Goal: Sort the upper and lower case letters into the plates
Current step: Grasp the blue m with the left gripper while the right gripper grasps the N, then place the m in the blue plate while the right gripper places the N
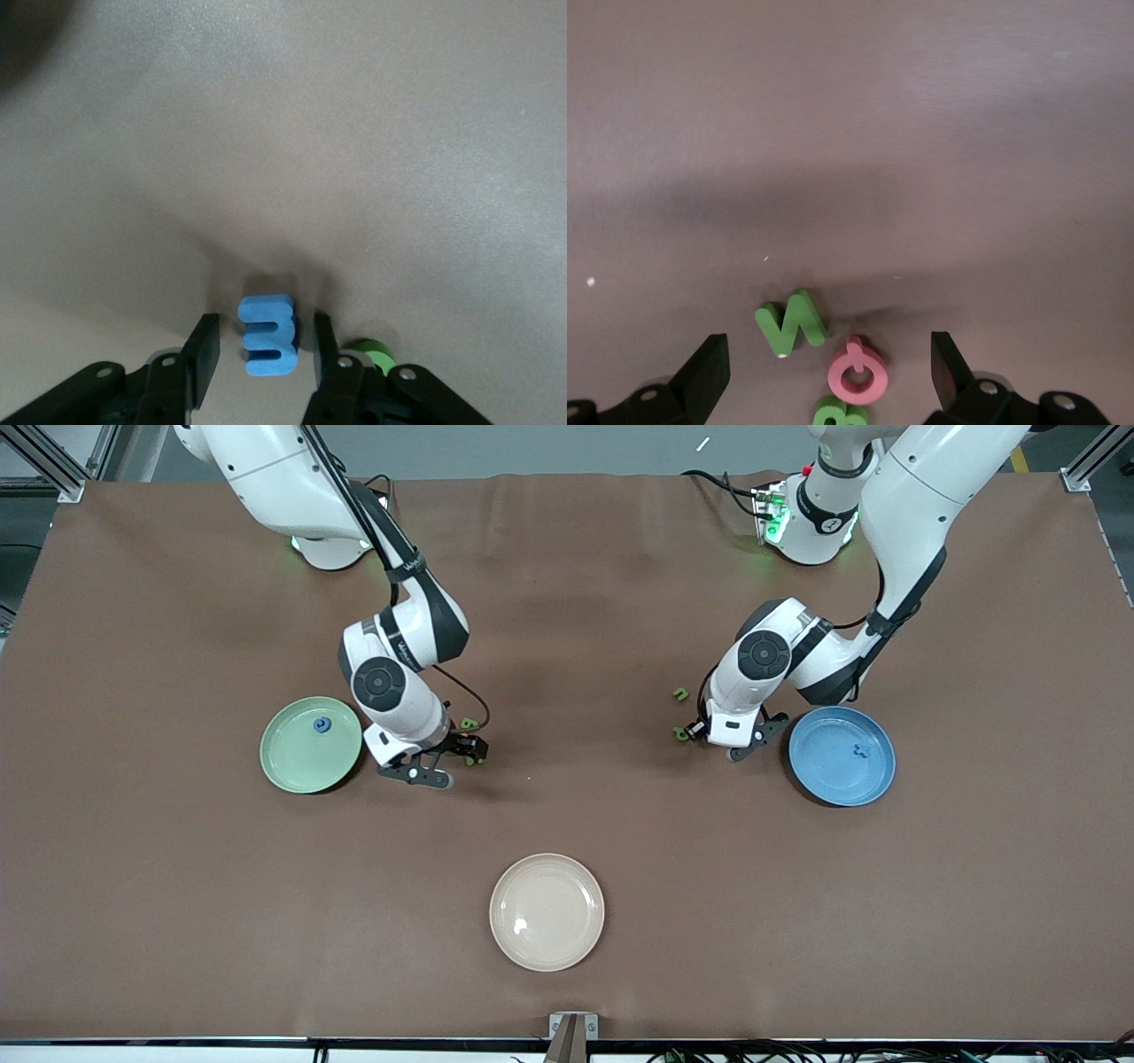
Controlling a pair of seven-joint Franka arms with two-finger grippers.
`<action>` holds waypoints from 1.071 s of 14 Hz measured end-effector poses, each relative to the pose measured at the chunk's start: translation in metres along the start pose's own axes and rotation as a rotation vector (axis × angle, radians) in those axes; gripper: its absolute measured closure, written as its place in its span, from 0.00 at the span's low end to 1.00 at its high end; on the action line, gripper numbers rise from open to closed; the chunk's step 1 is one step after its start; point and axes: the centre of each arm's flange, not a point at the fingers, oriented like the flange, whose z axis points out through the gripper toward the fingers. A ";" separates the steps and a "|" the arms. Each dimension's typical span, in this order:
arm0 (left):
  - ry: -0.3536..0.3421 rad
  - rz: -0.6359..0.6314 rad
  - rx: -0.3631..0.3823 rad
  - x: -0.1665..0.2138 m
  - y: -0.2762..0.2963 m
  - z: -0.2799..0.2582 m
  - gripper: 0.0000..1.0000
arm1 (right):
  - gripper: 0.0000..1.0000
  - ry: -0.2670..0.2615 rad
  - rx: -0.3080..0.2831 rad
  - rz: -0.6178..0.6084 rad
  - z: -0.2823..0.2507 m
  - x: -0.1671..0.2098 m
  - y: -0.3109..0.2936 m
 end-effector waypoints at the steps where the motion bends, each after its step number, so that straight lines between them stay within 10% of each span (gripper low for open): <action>1: 0.001 0.000 -0.004 0.000 0.001 -0.001 0.64 | 0.00 0.005 0.002 -0.035 0.004 0.001 -0.002; 9: 0.031 0.017 -0.023 0.011 0.005 -0.015 0.73 | 0.10 0.042 0.006 -0.140 0.027 -0.013 -0.026; 15: 0.107 0.219 0.077 0.074 -0.029 -0.077 0.73 | 0.48 0.051 -0.006 -0.150 0.027 -0.010 -0.023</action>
